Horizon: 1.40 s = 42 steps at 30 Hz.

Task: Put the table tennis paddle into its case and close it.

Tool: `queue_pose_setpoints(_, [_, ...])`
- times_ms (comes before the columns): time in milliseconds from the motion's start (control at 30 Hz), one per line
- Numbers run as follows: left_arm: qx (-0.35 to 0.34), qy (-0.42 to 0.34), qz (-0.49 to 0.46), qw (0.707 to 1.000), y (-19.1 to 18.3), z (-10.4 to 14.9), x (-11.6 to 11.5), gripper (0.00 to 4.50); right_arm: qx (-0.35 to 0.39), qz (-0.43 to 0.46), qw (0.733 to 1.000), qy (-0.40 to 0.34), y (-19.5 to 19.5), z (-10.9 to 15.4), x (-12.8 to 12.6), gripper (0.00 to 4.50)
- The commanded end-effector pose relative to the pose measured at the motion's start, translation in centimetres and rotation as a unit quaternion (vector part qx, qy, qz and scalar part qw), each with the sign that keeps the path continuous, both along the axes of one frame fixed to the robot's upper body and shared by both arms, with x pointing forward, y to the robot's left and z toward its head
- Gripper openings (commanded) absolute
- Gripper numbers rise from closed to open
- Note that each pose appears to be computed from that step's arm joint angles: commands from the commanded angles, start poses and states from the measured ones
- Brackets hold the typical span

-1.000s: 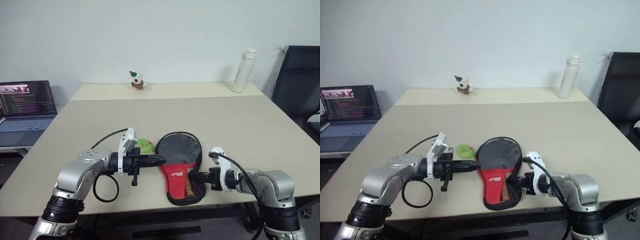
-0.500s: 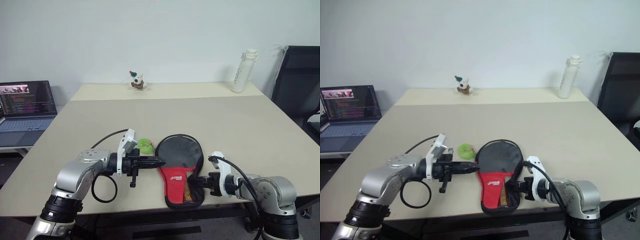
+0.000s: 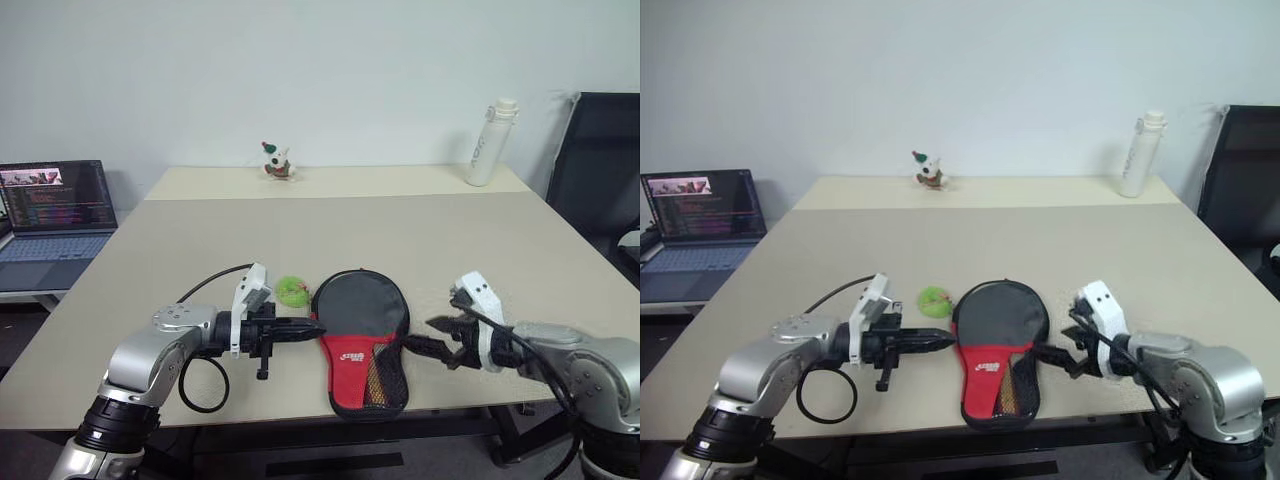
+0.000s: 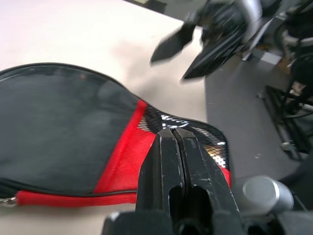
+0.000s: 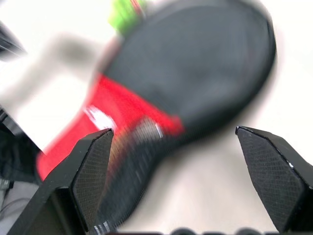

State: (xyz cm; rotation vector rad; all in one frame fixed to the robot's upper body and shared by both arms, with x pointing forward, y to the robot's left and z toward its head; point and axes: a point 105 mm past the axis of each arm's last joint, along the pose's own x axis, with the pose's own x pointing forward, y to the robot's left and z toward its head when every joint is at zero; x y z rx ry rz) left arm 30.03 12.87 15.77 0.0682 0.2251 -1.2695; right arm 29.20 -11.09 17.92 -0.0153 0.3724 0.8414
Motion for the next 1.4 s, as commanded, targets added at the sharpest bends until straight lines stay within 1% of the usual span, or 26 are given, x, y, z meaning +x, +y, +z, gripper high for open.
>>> queue_pose_setpoints(33, [-0.002, -0.042, 0.068, 0.997, 1.4, 1.5, 2.3, 0.00, 0.027, 0.043, 0.997, -0.053, 2.6, 1.8, 1.0, 4.47])
queue_pose_setpoints(100, [0.008, -0.052, 0.102, 0.993, 2.2, 1.4, 3.4, 0.00, 0.027, 0.042, 0.997, -0.060, 4.3, 1.2, 2.6, 4.47])
queue_pose_setpoints(200, [0.026, -0.071, 0.139, 0.987, 3.0, 1.1, 4.6, 0.53, 0.017, 0.043, 0.996, -0.069, 6.2, -0.2, 4.2, 4.50])
queue_pose_setpoints(300, [0.038, -0.090, 0.174, 0.980, 3.3, 1.0, 5.9, 1.59, 0.011, 0.045, 0.997, -0.067, 7.4, -1.6, 4.7, 4.50])
queue_pose_setpoints(433, [0.051, -0.098, 0.218, 0.970, 3.8, 0.7, 7.7, 3.06, -0.005, 0.064, 0.996, -0.060, 8.1, -3.1, 4.3, 4.50])
queue_pose_setpoints(567, [0.068, -0.091, 0.293, 0.949, 5.2, 0.2, 10.2, 4.48, -0.008, 0.076, 0.996, -0.055, 8.5, -3.6, 4.0, 4.50])
queue_pose_setpoints(633, [0.075, -0.077, 0.322, 0.941, 5.7, -0.2, 11.3, 4.48, -0.007, 0.076, 0.996, -0.054, 8.6, -3.7, 4.0, 4.50])
queue_pose_setpoints(800, [0.076, -0.014, 0.322, 0.944, 5.1, -2.1, 12.5, 4.48, -0.006, 0.064, 0.997, -0.052, 8.7, -3.8, 4.3, 4.50])
queue_pose_setpoints(1000, [0.086, 0.045, 0.265, 0.959, 3.1, -4.2, 12.2, 4.48, -0.012, 0.048, 0.997, -0.055, 8.4, -4.0, 4.5, 4.50])
queue_pose_setpoints(1267, [0.093, 0.056, 0.238, 0.965, 2.3, -5.1, 11.8, 4.48, -0.019, 0.021, 0.997, -0.071, 8.0, -3.8, 5.3, 4.50])
queue_pose_setpoints(1333, [0.093, 0.055, 0.239, 0.965, 2.3, -5.2, 11.7, 4.13, -0.018, 0.018, 0.997, -0.075, 8.0, -3.6, 5.5, 4.50])
queue_pose_setpoints(1400, [0.092, 0.054, 0.243, 0.964, 2.4, -5.3, 11.7, 3.62, -0.017, 0.018, 0.997, -0.077, 8.1, -3.5, 5.7, 4.50])
